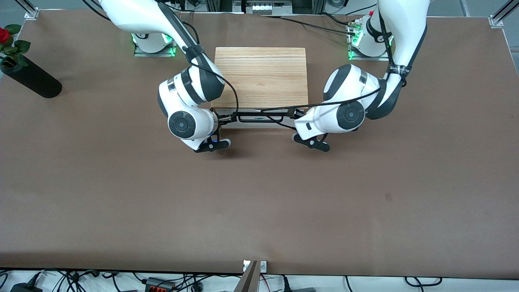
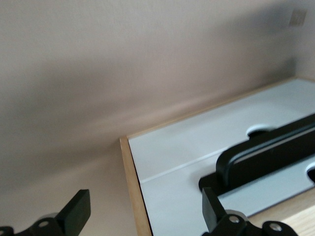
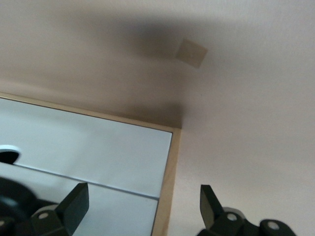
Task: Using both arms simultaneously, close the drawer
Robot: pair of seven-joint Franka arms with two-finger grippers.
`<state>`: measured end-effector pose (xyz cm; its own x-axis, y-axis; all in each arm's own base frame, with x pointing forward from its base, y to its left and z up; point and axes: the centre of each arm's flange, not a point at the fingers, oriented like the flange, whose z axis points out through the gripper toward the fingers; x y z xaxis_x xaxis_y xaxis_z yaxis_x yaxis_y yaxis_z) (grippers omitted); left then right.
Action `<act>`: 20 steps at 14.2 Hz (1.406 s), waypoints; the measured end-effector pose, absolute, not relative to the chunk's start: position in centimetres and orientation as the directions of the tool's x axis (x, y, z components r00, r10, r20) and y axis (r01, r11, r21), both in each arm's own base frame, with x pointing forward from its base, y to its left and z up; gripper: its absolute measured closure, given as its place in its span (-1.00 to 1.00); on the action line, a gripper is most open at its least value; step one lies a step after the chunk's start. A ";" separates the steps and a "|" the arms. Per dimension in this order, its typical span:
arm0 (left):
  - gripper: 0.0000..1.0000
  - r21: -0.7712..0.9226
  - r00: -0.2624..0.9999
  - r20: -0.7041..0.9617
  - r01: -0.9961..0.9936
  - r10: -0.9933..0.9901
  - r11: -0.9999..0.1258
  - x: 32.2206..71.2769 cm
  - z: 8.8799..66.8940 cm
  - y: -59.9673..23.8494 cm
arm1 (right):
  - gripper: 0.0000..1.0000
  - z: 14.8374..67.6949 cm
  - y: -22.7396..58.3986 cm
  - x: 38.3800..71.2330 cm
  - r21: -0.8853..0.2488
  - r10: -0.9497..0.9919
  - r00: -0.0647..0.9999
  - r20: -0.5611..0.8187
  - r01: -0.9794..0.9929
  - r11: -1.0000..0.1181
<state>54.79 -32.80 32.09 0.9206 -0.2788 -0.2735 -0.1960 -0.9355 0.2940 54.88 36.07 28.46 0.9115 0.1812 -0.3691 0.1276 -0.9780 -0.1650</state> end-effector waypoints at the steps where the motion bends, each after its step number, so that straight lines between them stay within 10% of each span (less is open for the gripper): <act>1: -1.00 0.297 0.928 -0.255 -0.191 -0.271 -0.936 55.4 32.6 -32.5 | -1.00 29.7 36.2 55.6 -0.174 0.182 0.921 -0.344 0.128 -0.976; 9: -1.00 0.314 0.977 -0.148 -0.099 -0.151 -0.944 62.4 38.1 -23.5 | -1.00 44.4 30.4 61.2 -0.211 0.107 0.985 -0.139 0.076 -0.974; 16: -1.00 0.278 0.967 -0.202 -0.095 -0.155 -0.956 63.8 46.8 -16.4 | -1.00 54.1 20.3 59.3 0.121 0.116 0.987 -0.109 0.129 -0.984; 20: -1.00 0.223 0.982 -0.158 -0.070 -0.107 -0.972 63.6 51.2 -11.9 | -1.00 58.5 14.4 58.6 0.121 0.080 0.993 -0.087 0.090 -0.989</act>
<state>63.65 -11.94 51.24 0.9817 -0.1067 -0.1578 -0.0698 -0.9723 0.2231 58.58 14.38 58.52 0.9930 0.0802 -0.0871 0.0905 -0.9885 0.1210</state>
